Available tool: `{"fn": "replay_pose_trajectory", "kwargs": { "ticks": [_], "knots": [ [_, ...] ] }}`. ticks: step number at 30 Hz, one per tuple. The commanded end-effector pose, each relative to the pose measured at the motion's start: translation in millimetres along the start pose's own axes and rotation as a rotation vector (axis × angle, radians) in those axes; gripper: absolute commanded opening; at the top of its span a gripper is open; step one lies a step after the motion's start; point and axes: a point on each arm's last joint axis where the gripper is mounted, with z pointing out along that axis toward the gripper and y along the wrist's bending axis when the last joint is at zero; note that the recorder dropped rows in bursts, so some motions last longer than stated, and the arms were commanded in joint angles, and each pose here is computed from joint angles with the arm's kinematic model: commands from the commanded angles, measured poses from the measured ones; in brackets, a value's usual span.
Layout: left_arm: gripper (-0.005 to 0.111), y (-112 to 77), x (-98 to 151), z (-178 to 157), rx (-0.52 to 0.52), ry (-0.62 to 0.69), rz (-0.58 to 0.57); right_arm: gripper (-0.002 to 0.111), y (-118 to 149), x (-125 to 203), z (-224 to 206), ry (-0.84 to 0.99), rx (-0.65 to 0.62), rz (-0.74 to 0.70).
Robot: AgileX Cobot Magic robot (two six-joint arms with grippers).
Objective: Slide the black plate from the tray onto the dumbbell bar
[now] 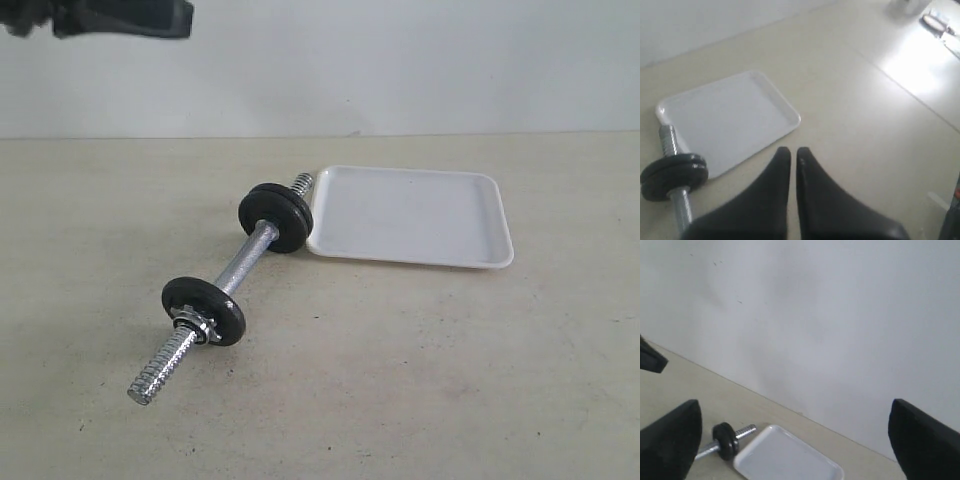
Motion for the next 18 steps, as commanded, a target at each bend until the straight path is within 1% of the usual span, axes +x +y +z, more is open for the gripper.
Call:
{"fn": "replay_pose_trajectory", "kwargs": {
  "ticks": [1, 4, 6, 10, 12, 15, 18],
  "knots": [
    [0.004, -38.5, -14.4, -46.8, -0.001, -0.152, 0.070, 0.090, 20.0, -0.7, -30.5, -0.082, -0.093, 0.051],
    [0.004, -64.3, -17.1, -77.7, -0.011, -0.237, 0.139, 0.090, 30.7, -2.6, -45.2, -0.139, -0.156, 0.091],
    [0.004, -82.5, -16.2, -99.5, -0.022, -0.297, 0.193, 0.090, 35.6, -3.4, -52.5, -0.164, -0.188, 0.147],
    [0.004, -115.5, -9.8, -140.0, -0.057, -0.413, 0.291, 0.090, 41.7, -1.7, -57.8, -0.148, -0.242, 0.236],
    [0.004, -131.3, -3.9, -160.1, -0.085, -0.471, 0.345, 0.090, 44.4, 0.5, -58.5, -0.112, -0.270, 0.275],
    [0.004, -150.3, 8.5, -184.6, -0.138, -0.520, 0.434, 0.090, 48.0, 3.7, -59.1, -0.071, -0.307, 0.275],
    [0.004, -163.7, 24.4, -202.6, -0.190, -0.561, 0.494, 0.090, 49.0, 4.7, -59.3, -0.059, -0.316, 0.275]
  ]
}}
